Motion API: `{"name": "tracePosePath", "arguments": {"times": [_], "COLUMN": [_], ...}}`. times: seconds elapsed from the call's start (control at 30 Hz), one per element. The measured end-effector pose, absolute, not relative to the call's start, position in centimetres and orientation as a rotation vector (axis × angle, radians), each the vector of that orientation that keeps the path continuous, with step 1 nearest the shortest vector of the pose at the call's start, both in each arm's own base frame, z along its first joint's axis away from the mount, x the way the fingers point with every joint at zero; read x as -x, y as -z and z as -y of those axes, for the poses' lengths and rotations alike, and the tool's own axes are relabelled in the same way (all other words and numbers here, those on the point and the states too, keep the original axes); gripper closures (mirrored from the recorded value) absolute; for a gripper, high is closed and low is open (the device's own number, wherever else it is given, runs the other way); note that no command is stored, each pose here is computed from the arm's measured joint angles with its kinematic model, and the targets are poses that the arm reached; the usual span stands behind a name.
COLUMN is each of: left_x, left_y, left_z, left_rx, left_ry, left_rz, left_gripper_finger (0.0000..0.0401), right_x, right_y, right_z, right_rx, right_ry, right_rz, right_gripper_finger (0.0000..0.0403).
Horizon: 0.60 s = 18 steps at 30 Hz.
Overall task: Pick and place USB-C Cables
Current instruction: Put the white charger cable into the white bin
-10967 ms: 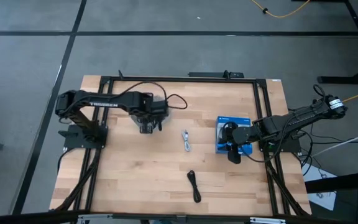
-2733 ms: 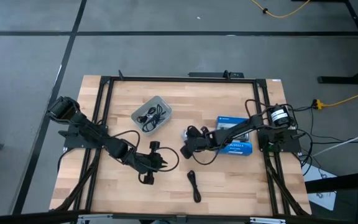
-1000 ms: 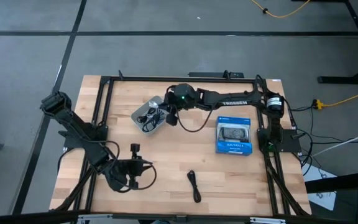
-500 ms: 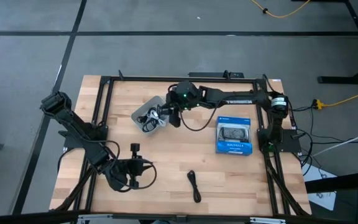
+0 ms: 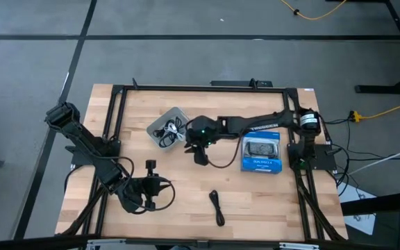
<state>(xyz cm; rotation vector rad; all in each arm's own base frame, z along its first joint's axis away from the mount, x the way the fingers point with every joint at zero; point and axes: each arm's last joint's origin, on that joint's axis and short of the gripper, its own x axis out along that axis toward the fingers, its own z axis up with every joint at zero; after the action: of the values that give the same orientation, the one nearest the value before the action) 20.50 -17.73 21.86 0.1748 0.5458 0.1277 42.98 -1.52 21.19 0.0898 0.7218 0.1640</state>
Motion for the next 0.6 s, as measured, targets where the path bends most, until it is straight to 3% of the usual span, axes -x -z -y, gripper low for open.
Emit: {"name": "tracePosePath", "arguments": {"times": [0.33, 0.6], "left_x": [-20.5, -20.5], "left_y": [-21.9, -21.9], "left_z": [17.7, 17.7], "left_rx": [-0.174, -0.173], "left_ry": [-0.127, -0.128], "left_rz": [-0.546, -0.546], "left_gripper_finger": [0.0356, 0.0356], "right_x": [-44.2, -44.6], "right_y": [-16.7, -16.0], "right_z": [2.6, 6.2], "right_rx": [-0.104, -0.073], "right_ry": [-0.124, 0.002], "right_rz": [-0.781, -0.737], "right_gripper_finger": [0.0297, 0.0297]}}
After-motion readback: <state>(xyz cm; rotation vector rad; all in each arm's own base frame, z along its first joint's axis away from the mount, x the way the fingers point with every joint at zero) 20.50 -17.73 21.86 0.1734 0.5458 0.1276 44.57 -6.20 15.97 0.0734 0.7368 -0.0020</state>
